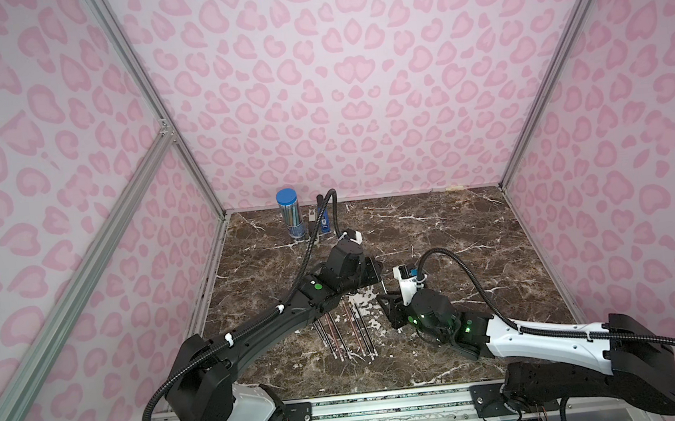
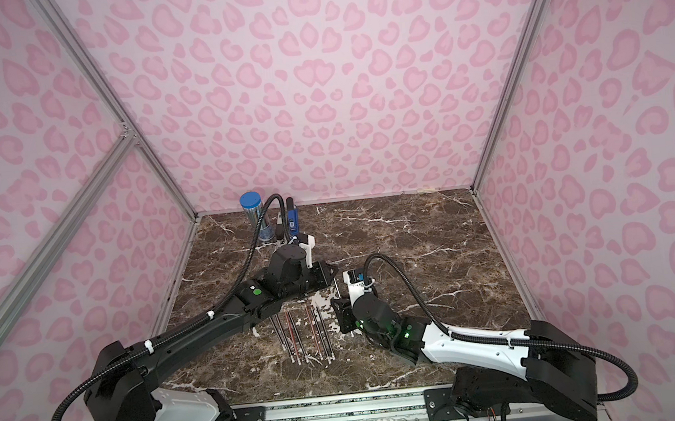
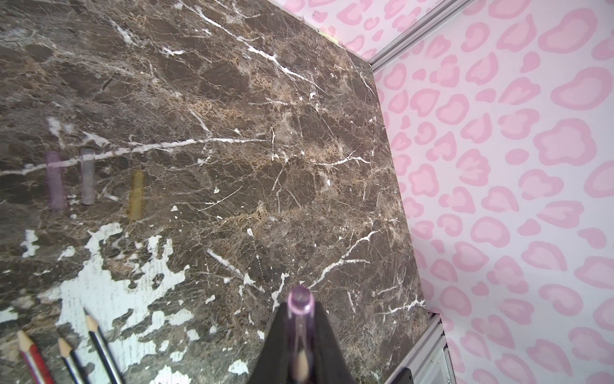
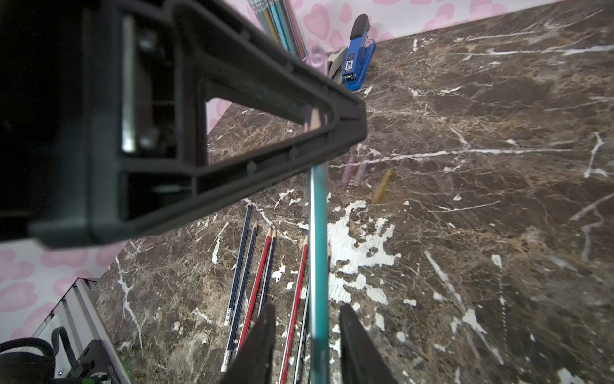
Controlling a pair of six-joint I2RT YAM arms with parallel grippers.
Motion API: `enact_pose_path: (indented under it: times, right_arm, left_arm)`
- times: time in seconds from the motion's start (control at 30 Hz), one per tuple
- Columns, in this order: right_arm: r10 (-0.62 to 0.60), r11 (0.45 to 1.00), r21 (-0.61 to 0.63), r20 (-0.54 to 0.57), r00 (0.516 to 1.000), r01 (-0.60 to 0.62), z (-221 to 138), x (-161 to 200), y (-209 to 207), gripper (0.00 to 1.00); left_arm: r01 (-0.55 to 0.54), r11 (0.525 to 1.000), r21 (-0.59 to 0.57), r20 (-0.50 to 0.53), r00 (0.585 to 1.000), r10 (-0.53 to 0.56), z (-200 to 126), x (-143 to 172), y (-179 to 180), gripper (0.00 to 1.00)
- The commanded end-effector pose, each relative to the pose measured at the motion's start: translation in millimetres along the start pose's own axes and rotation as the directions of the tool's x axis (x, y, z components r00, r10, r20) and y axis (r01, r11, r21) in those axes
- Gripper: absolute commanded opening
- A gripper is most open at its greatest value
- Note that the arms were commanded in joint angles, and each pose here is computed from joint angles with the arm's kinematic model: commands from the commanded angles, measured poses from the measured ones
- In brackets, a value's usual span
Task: Remove the protective cover of the pencils
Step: Remove the protective sleeve from the pencil.
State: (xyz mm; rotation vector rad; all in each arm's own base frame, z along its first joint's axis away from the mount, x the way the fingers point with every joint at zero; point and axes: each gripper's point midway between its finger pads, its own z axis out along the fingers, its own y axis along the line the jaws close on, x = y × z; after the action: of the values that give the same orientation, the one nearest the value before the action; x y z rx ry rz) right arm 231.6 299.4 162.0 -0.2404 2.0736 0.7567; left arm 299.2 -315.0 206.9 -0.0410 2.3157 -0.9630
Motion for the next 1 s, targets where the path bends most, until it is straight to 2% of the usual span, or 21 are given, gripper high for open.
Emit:
enact_pose_path:
  times: [0.0,0.17,0.57,0.97]
  right_arm:
    - [-0.007,1.000,-0.027,-0.003,1.000,0.006,1.1,0.6,5.0,0.24]
    - [-0.011,0.997,-0.071,-0.005,1.000,0.010,-0.6,4.4,11.1,0.15]
    - [-0.066,0.981,-0.184,-0.004,0.998,0.064,-7.4,17.0,27.6,0.03]
    - [-0.029,0.987,-0.158,-0.017,0.999,0.025,-19.1,35.5,15.0,0.02]
  left_arm:
    - [-0.020,1.000,0.003,0.027,0.999,0.020,-3.5,-6.2,-2.1,0.11]
    - [-0.036,0.999,-0.025,0.043,0.998,0.037,-5.3,-12.0,0.4,0.12]
    - [-0.034,0.999,-0.008,0.043,0.999,0.034,-9.3,-21.1,0.2,0.12]
    - [-0.028,0.998,-0.065,0.060,0.998,0.032,-2.4,-36.0,15.8,0.11]
